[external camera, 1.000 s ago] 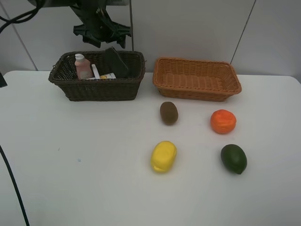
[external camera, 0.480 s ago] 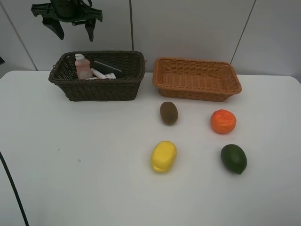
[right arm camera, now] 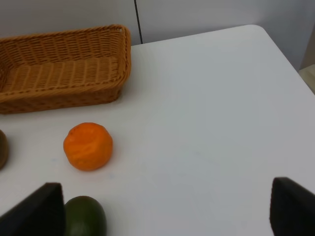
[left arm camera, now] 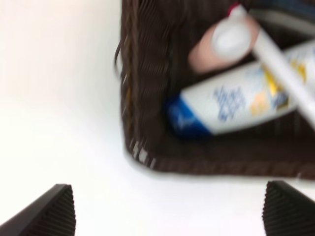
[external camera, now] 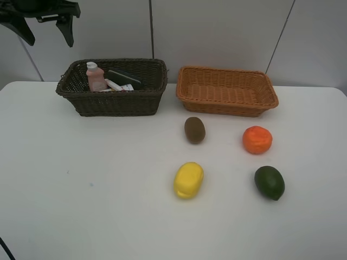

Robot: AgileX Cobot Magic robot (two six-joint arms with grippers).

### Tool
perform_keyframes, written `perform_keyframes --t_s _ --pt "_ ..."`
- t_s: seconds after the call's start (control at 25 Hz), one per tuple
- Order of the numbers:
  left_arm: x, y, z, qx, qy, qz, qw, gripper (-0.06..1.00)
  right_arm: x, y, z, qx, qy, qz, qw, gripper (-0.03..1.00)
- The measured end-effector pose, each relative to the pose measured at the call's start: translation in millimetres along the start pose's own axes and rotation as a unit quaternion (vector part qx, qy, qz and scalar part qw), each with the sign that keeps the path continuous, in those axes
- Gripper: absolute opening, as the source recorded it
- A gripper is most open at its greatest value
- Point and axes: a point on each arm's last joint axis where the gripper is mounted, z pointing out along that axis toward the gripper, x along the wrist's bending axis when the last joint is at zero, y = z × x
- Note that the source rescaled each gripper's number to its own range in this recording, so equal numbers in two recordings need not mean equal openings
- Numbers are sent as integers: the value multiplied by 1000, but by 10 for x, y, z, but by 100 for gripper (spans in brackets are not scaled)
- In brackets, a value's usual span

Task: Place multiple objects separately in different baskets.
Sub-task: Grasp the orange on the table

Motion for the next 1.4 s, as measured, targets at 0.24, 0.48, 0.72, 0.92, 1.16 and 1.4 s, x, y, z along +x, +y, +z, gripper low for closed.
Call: perform_keyframes --t_s 0.24,0.48,0.72,0.92,1.16,1.4 --pt "175 -566 -418 21 4 5 1000 100 0 0 0 0 0 0 1000 96" --pt "322 -1350 -897 -18 -17 1 1000 100 0 0 0 0 0 0 1000 96" --pt "481 -2239 -1158 -57 -28 -1 998 100 0 0 0 0 0 0 1000 96" --pt "604 -2936 -1295 -111 -35 8 993 100 0 0 0 0 0 0 1000 96" --pt "689 -3622 -1434 -218 -66 14 974 100 0 0 0 0 0 0 1000 96" --pt "715 -4092 -1431 -300 -96 24 949 100 0 0 0 0 0 0 1000 96"
